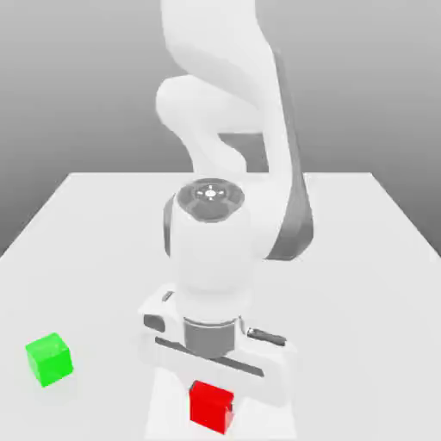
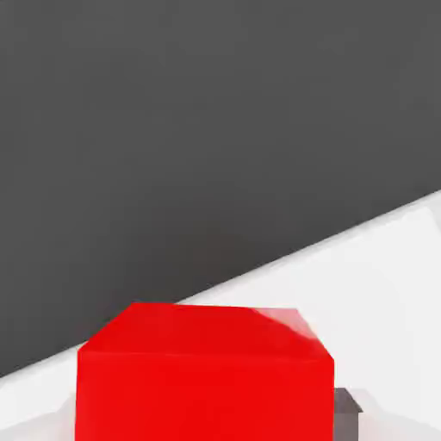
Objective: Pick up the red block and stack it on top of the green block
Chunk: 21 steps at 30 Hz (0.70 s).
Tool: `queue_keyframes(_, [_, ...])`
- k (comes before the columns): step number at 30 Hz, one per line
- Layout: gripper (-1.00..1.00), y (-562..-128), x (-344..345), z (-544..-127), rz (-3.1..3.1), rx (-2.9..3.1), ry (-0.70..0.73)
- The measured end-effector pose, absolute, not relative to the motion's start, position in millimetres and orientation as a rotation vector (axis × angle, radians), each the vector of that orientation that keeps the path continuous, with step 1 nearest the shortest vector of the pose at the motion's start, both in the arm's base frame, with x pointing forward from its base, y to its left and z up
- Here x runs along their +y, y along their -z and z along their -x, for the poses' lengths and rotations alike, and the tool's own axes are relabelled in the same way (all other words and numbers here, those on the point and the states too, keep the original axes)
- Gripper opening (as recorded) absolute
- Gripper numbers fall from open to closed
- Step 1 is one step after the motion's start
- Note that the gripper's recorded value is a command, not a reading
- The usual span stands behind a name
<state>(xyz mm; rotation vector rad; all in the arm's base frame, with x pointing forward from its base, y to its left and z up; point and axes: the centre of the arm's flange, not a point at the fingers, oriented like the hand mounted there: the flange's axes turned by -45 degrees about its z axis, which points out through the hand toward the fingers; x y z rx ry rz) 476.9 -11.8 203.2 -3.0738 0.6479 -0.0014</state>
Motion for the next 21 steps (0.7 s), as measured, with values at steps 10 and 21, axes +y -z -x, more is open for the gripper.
queue_keyframes(10, [-1.00,-226,-125,-451,2.685,1.634,0.003])
queue_keyframes(21, [-1.00,-243,-248,-385,1.825,2.557,0.003])
